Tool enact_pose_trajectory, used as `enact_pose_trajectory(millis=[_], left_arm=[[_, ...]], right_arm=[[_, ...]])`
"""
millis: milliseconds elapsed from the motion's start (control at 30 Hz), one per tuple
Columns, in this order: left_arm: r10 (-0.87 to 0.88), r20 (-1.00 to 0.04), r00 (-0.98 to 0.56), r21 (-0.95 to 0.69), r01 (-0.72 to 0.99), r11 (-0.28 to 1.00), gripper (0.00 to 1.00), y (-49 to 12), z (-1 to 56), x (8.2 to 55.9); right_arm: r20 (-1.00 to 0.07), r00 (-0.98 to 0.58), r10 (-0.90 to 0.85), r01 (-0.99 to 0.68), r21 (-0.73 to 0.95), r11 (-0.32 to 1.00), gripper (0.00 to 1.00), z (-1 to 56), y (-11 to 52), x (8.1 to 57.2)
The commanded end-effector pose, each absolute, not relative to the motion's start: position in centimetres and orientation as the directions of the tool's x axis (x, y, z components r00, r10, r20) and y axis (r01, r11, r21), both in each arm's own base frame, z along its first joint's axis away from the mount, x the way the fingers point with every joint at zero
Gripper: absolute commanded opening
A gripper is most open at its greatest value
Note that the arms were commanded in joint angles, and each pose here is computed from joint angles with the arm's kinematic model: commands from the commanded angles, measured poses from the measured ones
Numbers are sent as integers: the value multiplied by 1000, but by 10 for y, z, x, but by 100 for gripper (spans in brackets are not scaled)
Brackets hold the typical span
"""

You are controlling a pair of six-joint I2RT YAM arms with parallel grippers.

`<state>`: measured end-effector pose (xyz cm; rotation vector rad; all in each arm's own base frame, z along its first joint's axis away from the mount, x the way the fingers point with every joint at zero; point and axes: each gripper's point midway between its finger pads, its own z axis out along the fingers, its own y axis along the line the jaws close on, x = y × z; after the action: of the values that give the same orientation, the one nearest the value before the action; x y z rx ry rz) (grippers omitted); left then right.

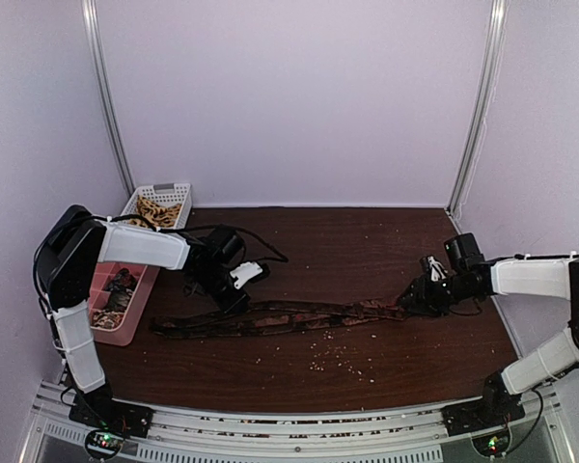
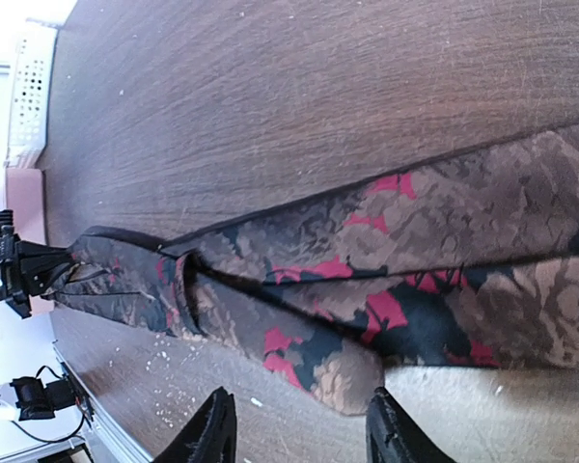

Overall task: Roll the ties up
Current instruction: Adjust the tie at the center of the board.

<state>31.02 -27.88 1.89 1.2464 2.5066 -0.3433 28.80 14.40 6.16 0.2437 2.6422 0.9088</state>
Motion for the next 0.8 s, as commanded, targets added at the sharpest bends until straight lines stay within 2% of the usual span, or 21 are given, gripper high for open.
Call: enact_pose_trajectory(millis=[0,200,300,367,467,767], left_arm=[[725,-358,-589,-82,793,604,0,-274,14,307],[722,-362,-590,-86,792,604,0,-275,14,308],[723,-365,-587,-87,794,602,0,-277,15,308],[721,-366,-589,-88,793,603,0,-277,15,309],[717,-373,-589,-92,792,603,0,-278,17,310],[702,-416,-577,-108,798,592,1,-287,31,309]], right_arm=[[-207,-944,257,77,619,782,48,53,143,270],[-171,-952,253,102,604,791,51,33,144,266],[-172,-955,241,89,612,786,42,32,151,269],[-180,-954,241,81,620,781,28,35,153,272],[-209,-948,240,71,598,799,1,41,150,278],[-300,-923,239,60,502,863,0,57,134,302]])
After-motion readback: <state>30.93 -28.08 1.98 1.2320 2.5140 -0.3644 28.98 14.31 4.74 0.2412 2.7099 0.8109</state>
